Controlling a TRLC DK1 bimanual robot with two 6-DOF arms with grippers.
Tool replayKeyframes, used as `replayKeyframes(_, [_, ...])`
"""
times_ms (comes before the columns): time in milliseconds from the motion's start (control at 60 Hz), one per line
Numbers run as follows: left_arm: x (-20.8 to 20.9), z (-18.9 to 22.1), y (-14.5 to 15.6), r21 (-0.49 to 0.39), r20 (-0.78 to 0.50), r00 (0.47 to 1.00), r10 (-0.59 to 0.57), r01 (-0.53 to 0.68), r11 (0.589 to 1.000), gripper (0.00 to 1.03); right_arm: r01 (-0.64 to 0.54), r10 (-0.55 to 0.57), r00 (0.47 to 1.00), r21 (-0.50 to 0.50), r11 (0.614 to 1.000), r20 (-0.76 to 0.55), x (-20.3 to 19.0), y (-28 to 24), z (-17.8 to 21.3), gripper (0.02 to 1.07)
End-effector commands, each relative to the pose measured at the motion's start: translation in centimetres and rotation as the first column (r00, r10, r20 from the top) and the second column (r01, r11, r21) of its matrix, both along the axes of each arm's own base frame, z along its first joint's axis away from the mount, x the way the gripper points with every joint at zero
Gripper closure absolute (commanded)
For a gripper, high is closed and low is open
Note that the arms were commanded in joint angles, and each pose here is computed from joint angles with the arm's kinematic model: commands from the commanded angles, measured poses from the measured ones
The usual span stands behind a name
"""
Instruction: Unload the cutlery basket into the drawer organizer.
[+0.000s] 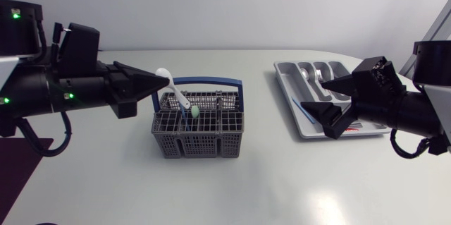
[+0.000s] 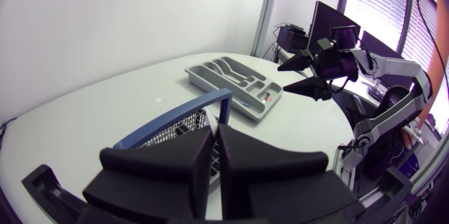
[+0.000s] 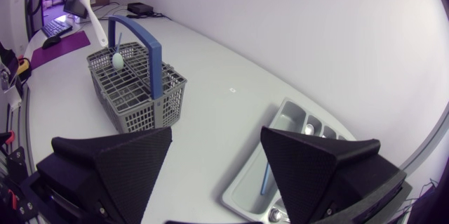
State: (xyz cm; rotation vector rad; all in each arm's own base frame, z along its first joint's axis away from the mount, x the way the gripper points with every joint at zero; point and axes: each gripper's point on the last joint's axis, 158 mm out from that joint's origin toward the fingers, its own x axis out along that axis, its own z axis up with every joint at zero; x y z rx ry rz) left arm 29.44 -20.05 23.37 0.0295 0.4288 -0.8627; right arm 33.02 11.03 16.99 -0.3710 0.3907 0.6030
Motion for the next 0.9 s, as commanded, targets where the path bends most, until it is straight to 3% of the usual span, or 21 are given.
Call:
replayKeyframes(0, [-0.4, 2.6, 0.0, -0.009, 0.070, 0.997, -0.018, 0.019, 1.000, 0.93, -0.050, 0.051, 0.998, -0.015, 0.999, 0.024, -1.0, 0.9, -0.1, 0.16])
replayKeyframes(167, [-2.6, 3.6, -1.9, 0.002, 0.109, 0.983, -0.144, 0.145, 0.989, 0.93, -0.210, 0.209, 0.978, 0.013, 0.978, 0.023, -3.8, 3.9, 0.8, 0.16])
replayKeyframes(333, [-4.7, 3.6, -4.4, 0.012, 0.094, 0.934, -0.346, 0.346, 0.938, 0.93, -0.366, 0.366, 0.931, 0.006, 0.931, 0.002, -6.9, 6.7, 0.9, 0.16])
replayKeyframes(500, [-7.7, 2.3, -7.5, 0.067, 0.061, 0.836, -0.546, 0.542, 0.837, 0.93, -0.488, 0.488, 0.872, 0.028, 0.873, -0.033, -9.7, 8.5, 0.9, 0.16])
replayKeyframes(733, [-11.1, -0.1, -10.5, 0.116, -0.010, 0.699, -0.715, 0.711, 0.694, 0.93, -0.605, 0.608, 0.793, 0.069, 0.794, -0.043, -12.6, 10.5, 2.0, 0.17])
replayKeyframes(883, [-11.3, -0.3, -11.4, 0.113, -0.043, 0.659, -0.751, 0.750, 0.651, 0.93, -0.666, 0.672, 0.739, 0.102, 0.739, -0.048, -14.6, 11.6, 2.6, 0.26])
